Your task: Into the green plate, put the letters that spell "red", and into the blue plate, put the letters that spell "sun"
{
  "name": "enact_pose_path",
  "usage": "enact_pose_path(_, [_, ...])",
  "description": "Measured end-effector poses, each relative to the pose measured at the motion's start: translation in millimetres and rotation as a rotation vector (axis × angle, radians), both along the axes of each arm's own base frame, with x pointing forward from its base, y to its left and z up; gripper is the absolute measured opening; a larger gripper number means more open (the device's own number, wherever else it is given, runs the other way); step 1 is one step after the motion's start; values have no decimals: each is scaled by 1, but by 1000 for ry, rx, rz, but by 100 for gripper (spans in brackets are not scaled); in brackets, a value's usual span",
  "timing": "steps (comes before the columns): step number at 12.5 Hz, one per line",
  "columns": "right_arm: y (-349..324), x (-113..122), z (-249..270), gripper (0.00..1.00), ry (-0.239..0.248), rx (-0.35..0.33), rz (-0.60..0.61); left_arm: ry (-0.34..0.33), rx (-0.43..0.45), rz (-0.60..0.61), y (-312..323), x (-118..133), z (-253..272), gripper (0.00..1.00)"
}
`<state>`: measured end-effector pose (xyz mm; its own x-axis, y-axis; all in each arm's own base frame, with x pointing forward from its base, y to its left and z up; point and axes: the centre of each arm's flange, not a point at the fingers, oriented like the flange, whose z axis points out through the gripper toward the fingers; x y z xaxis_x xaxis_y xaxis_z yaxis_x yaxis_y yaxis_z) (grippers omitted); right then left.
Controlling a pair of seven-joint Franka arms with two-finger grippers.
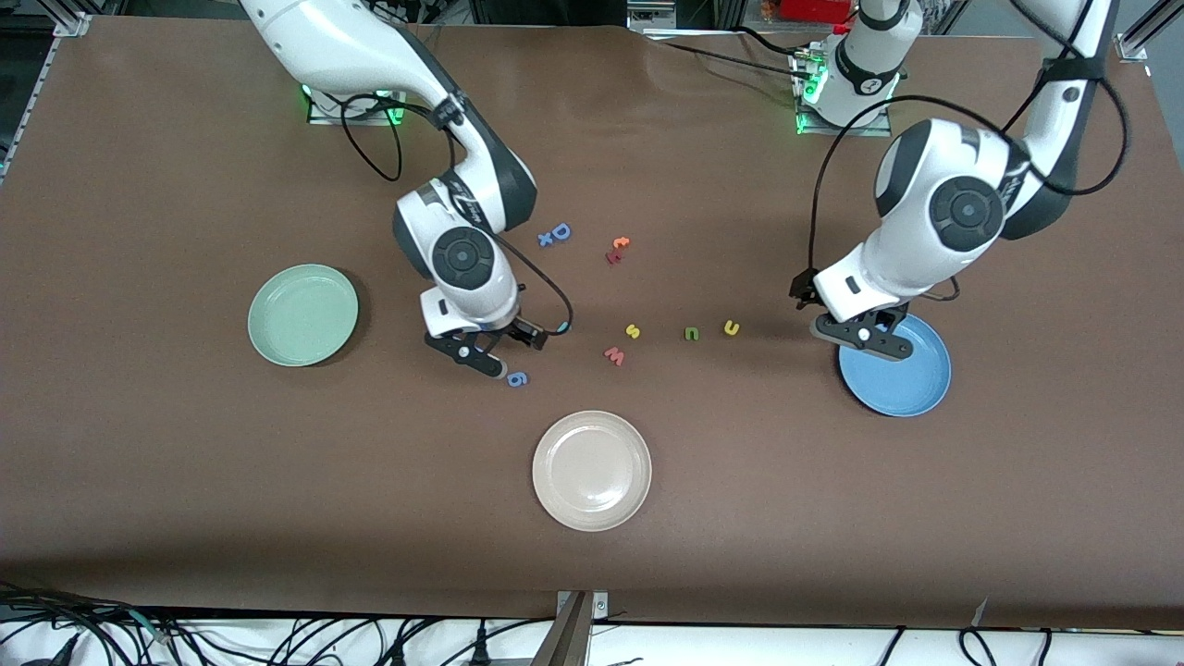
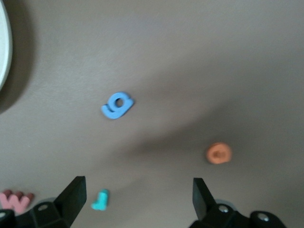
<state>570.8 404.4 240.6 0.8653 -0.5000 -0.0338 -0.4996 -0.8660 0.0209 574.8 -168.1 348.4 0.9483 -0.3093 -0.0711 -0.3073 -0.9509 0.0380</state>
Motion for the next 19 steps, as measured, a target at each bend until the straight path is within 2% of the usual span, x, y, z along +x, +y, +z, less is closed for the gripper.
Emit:
enact_pose_path(2, [23,-10,-23,100,-29,22,-106,-6,-7,-24,-17,3,-36,100])
enact_pose_path(4, [40,-21,-37,99,-37,31,-190,6,-14,-45,-37,1,-72,100])
enact_pose_path(6, [49,-28,-45,93,-33,28,-226,27,-25,-56,-53,-4,-98,100])
enact_pose_path(7, [53,-33,-49,84,-30,25,-225,40,-22,-64,-59,-8,-108,100])
enact_pose_path(8, [57,-38,-53,84,-26,21,-222,48,-20,-67,-65,-11,-116,100])
enact_pose_path(9, [60,-41,-58,74,-21,17,-222,52,-24,-64,-69,-13,-124,100])
enact_pose_path(10, [61,-43,-62,69,-18,13,-225,60,-36,-53,-73,-14,-132,100])
enact_pose_path(11, [62,-43,-64,69,-17,12,-224,70,-48,-39,-75,-16,-141,100])
enact_pose_path(13, [63,-43,-64,52,-18,14,-225,85,-50,-35,-77,-19,-158,99])
enact_pose_path(14, [63,-43,-64,50,-19,14,-225,90,-48,-35,-77,-20,-163,96])
enact_pose_path(17, [63,-41,-62,17,-22,18,-225,95,-46,-39,-80,-24,-177,93])
enact_pose_path(18, [63,-41,-61,17,-23,18,-224,98,-44,-42,-81,-26,-182,86])
enact_pose_path(19, [63,-39,-60,17,-26,19,-224,98,-44,-43,-82,-27,-184,86])
